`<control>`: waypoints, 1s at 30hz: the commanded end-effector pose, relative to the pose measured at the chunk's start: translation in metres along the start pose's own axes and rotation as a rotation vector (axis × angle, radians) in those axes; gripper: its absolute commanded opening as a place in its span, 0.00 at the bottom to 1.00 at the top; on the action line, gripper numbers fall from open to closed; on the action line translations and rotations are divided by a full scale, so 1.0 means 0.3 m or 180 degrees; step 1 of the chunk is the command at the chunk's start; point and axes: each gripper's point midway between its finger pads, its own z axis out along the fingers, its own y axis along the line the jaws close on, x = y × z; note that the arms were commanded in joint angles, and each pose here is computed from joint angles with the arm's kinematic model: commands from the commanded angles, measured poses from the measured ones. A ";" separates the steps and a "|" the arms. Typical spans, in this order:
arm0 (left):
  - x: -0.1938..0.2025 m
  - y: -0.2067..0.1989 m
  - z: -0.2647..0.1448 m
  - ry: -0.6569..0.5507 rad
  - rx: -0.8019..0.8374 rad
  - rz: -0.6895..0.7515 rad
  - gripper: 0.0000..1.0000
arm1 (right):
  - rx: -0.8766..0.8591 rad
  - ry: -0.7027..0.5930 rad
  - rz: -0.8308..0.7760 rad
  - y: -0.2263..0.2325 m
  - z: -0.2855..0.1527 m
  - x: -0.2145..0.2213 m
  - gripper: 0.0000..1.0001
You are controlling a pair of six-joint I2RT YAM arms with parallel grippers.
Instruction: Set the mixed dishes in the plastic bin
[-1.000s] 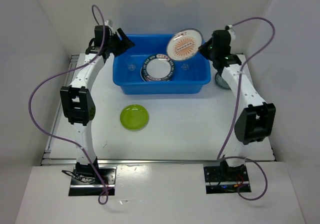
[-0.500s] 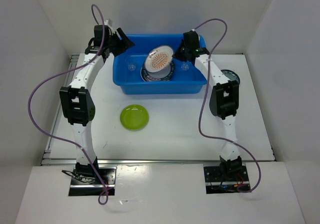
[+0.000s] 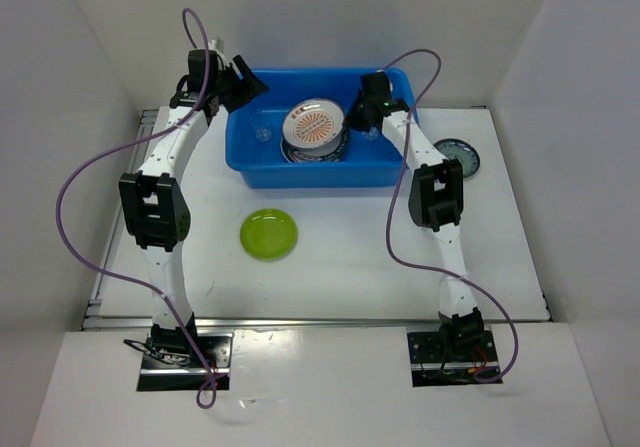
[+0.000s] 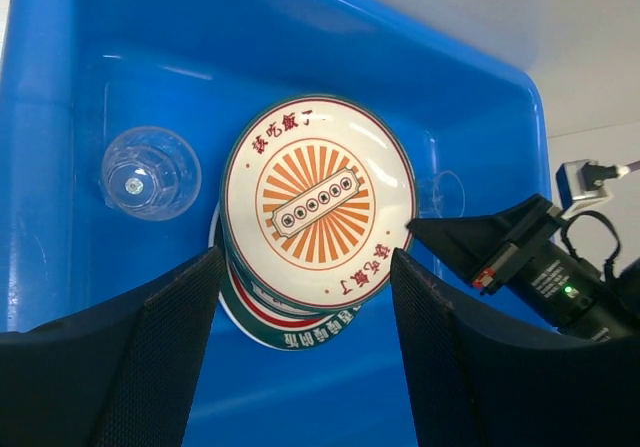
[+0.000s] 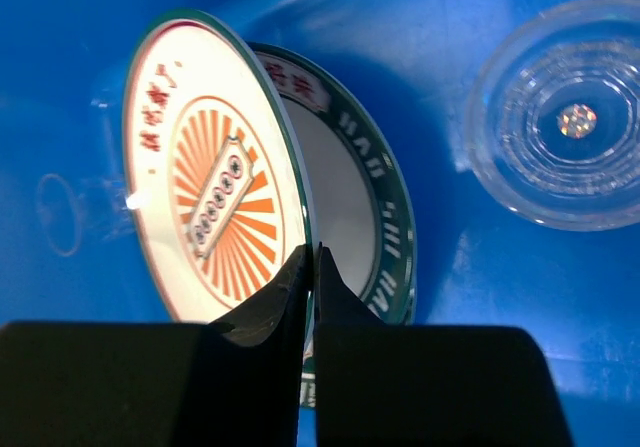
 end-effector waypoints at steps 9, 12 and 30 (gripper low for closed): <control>-0.048 0.003 -0.011 -0.0131 0.0007 0.0117 0.75 | 0.0273 -0.0056 0.0022 -0.066 0.038 0.014 0.13; -0.048 0.003 -0.011 -0.0131 0.0007 0.0117 0.75 | 0.0319 -0.0100 0.0050 -0.074 0.039 0.006 0.31; -0.054 0.006 -0.014 -0.0178 -0.0002 0.0125 0.75 | 0.0260 -0.1081 -0.0195 -0.012 -0.579 -0.469 0.48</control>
